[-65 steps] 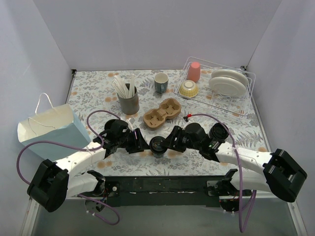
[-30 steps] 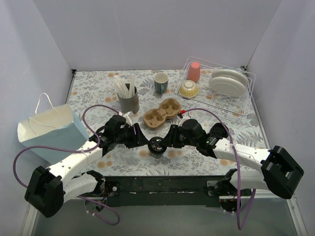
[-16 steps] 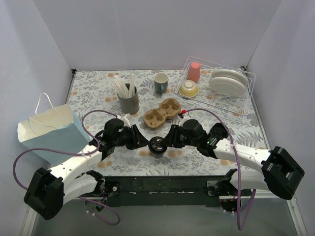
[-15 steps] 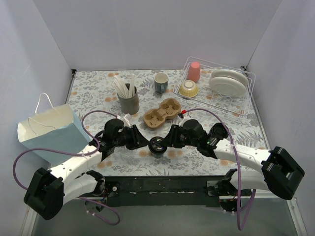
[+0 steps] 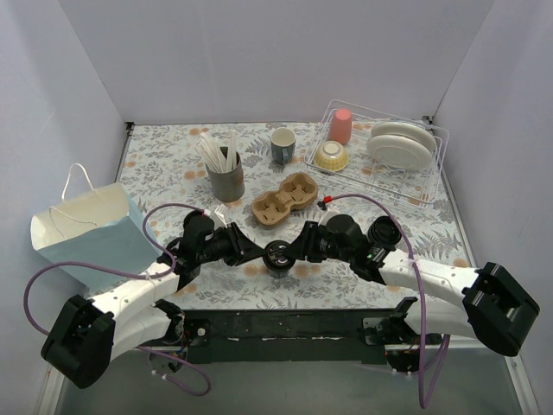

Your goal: Pack the takeout coffee

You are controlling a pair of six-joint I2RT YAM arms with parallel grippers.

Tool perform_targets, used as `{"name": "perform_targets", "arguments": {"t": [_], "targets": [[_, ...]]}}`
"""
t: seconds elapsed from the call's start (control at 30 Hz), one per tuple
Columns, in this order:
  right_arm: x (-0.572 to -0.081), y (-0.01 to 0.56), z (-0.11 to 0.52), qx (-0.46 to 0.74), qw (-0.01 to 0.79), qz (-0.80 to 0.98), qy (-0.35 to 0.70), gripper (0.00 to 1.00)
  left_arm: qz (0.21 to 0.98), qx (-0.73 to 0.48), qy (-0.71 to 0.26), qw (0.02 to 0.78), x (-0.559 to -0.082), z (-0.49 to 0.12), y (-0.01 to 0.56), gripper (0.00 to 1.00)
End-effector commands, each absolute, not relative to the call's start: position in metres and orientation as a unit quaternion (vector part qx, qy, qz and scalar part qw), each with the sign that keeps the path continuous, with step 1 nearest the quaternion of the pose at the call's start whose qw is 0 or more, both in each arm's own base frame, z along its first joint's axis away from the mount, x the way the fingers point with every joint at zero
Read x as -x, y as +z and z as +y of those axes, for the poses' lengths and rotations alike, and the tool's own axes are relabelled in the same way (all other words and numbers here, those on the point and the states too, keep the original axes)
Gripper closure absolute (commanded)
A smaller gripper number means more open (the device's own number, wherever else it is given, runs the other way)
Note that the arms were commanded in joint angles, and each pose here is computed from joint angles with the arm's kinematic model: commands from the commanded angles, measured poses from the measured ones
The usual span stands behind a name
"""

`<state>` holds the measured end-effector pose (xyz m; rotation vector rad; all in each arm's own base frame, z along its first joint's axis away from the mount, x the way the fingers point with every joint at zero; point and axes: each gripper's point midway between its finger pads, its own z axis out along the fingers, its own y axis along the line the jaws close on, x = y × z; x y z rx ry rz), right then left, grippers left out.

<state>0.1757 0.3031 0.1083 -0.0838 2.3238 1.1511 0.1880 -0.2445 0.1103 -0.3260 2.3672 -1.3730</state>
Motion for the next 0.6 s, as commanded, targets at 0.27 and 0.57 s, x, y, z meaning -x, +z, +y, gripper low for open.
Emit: {"name": "perform_targets", "arguments": {"t": [0.27,0.57], "targets": [[-0.157,0.056,0.273,0.031,0.243,0.898,0.366,0.61,0.882,0.154,-0.426,0.131,-0.153,-0.222,0.039,0.8],[-0.152,0.036,0.26,0.033,0.239,0.91,0.338,0.62,0.907,0.157,-0.372,0.119,-0.142,-0.206,0.004,0.81]]}}
